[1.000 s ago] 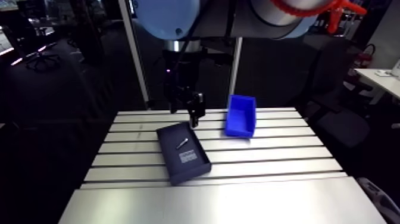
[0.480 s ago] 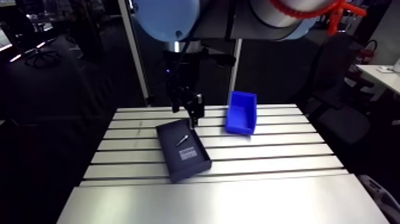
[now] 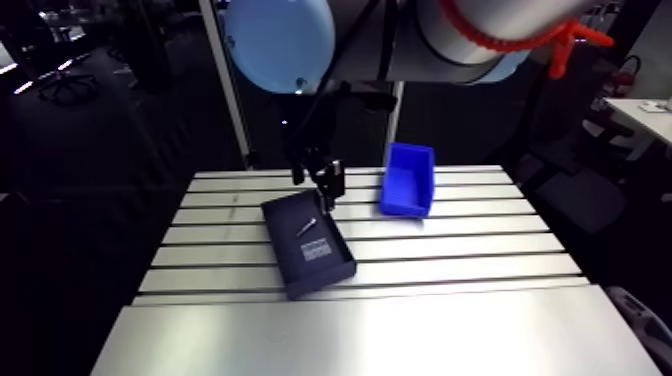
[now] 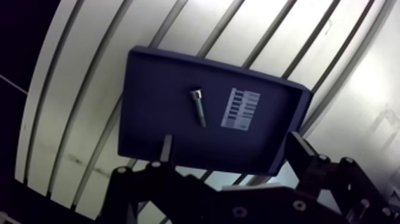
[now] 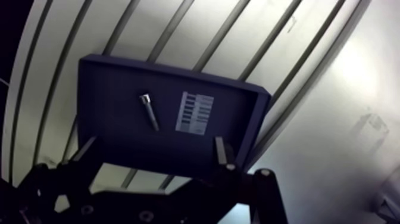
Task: Pick up the M10 bolt from the tray and put it into the blue bin.
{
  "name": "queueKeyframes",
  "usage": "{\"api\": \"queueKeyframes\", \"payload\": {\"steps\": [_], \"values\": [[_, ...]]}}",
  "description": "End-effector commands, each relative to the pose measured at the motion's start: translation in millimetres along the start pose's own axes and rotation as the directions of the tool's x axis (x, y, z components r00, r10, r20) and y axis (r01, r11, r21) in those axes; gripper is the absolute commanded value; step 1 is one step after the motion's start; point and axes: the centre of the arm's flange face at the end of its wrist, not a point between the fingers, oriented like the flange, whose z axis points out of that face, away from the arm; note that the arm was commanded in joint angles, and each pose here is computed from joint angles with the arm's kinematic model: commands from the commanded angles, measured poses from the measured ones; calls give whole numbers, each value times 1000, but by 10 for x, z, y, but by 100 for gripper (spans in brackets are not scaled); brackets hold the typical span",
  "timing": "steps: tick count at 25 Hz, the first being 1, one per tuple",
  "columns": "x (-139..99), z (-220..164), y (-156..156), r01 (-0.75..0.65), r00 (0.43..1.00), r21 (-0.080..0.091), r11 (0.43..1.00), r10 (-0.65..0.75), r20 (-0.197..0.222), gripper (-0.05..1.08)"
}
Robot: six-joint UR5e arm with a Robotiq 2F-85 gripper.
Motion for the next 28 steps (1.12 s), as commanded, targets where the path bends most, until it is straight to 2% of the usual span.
{"api": "queueKeyframes", "payload": {"steps": [1,2,9,12,14,18,20,22,24,26,28], "values": [[0,189,4,-5,1000,-16,1000,5,-6,2],[-3,191,-6,-3,1000,-12,1000,3,-8,2],[6,337,-72,4,1000,-25,1000,-4,3,1],[10,332,-107,7,1000,-8,1000,-7,-9,1],[-17,384,-138,15,1000,-11,1000,-15,-9,1],[-35,405,-158,20,1000,-6,1000,-20,-12,1],[-36,446,-167,21,1000,-12,1000,-21,-10,1],[-44,455,-174,21,1000,-9,1000,-21,-10,1],[-55,480,-175,23,1000,-13,1000,-23,-5,2],[-60,518,-181,24,1000,-16,1000,-24,-3,10],[-58,515,-183,24,1000,-14,1000,-24,-5,12]]}}
